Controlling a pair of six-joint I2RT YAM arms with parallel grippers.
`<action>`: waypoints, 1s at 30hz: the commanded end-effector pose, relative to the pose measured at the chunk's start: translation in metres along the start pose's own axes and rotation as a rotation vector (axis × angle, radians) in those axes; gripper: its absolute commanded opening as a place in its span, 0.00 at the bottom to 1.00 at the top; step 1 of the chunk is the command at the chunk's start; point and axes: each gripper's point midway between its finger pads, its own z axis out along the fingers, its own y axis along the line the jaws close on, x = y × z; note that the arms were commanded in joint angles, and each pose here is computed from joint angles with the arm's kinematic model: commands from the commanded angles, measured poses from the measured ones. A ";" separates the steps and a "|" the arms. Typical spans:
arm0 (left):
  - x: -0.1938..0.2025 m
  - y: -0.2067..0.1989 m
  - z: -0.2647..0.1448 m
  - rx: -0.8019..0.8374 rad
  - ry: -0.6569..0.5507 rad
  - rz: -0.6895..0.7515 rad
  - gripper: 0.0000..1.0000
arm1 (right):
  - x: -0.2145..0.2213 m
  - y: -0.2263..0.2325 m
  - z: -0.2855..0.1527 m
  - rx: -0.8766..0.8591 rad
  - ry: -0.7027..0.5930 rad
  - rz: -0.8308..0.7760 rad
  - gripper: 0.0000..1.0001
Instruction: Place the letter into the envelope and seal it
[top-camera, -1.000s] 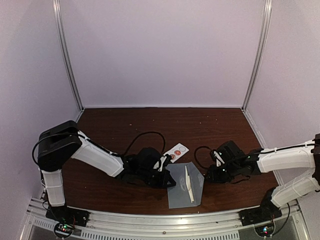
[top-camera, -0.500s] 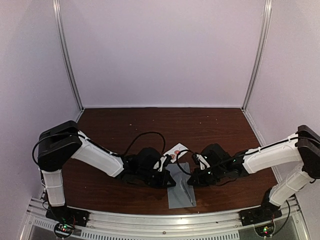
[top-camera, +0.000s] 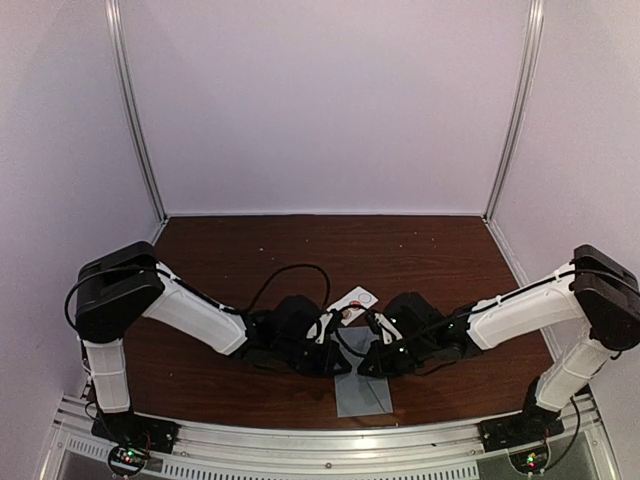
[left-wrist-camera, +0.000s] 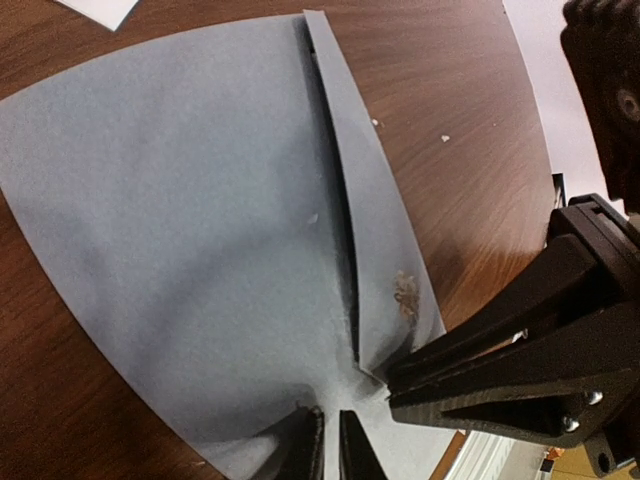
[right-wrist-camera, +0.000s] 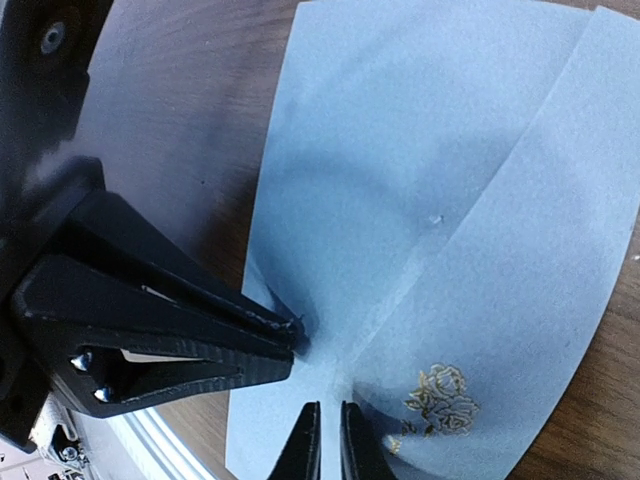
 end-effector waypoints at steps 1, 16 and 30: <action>0.006 0.009 0.004 -0.001 0.012 -0.016 0.08 | 0.005 -0.008 0.004 0.015 -0.003 0.020 0.09; 0.007 0.012 0.000 -0.006 0.002 -0.032 0.08 | 0.028 -0.036 -0.003 0.040 -0.001 0.109 0.09; -0.015 -0.004 -0.014 0.026 -0.065 0.001 0.08 | 0.014 -0.021 -0.017 0.036 -0.036 0.059 0.11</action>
